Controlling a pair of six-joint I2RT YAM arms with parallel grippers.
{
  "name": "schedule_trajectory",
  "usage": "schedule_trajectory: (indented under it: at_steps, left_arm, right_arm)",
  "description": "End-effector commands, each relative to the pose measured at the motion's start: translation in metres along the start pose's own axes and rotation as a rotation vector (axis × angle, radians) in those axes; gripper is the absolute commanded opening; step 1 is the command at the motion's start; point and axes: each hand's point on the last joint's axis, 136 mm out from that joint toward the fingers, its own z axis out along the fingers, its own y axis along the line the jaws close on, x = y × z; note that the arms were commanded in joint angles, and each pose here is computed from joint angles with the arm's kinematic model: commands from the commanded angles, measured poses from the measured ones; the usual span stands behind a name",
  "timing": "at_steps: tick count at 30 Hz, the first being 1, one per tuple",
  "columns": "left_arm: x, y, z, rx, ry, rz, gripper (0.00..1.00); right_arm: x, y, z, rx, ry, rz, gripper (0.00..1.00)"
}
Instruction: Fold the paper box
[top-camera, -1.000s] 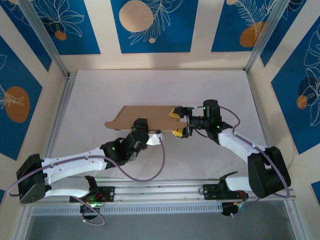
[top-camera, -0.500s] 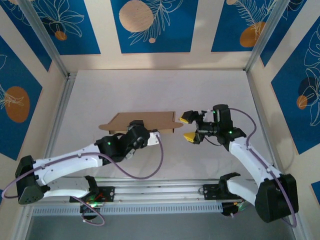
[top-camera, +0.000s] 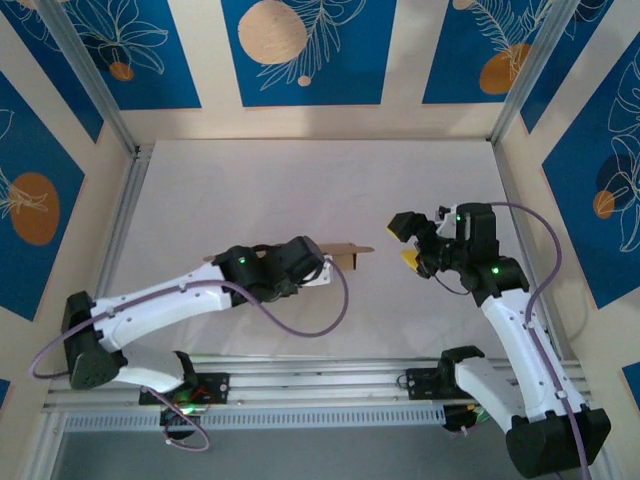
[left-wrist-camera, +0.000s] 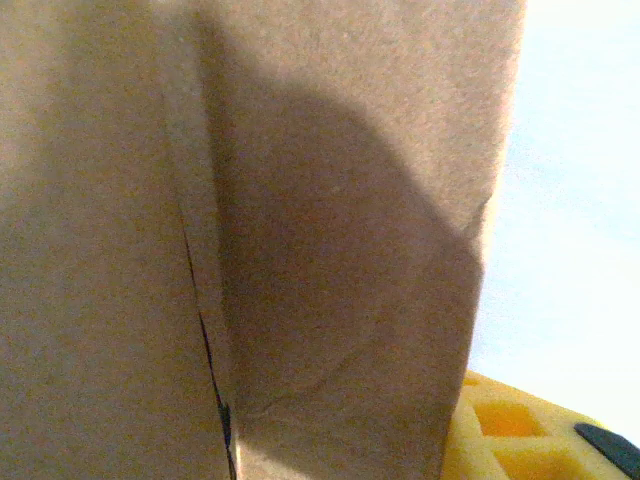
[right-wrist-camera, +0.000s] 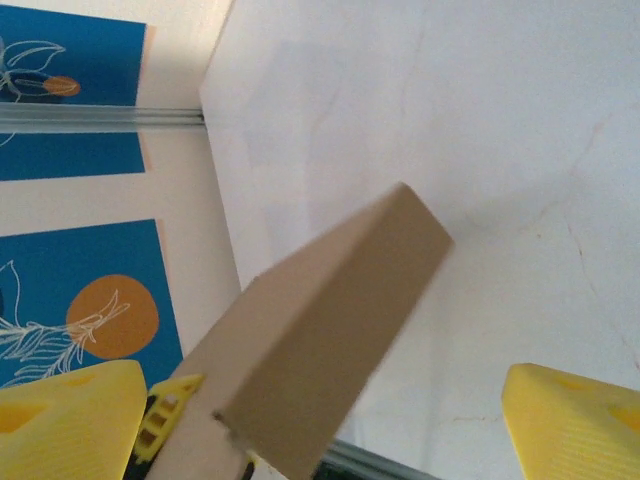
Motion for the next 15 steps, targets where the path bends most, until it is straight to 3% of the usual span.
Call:
schedule_trajectory:
  at_steps: [1,4,15]
  left_arm:
    - [-0.001,-0.012,-0.01,0.167,0.026,-0.05,0.28]
    - [-0.008,-0.015,-0.01,0.245,0.024,-0.07,0.24]
    - [-0.017,-0.038,0.017,0.428,-0.007,-0.089,0.23]
  right_arm:
    - [0.001,0.0,-0.006,0.035,-0.015,-0.082,0.91]
    - [0.001,0.009,-0.011,0.03,-0.037,-0.165,0.91]
    - [0.024,0.032,-0.002,0.03,0.067,-0.419,0.83]
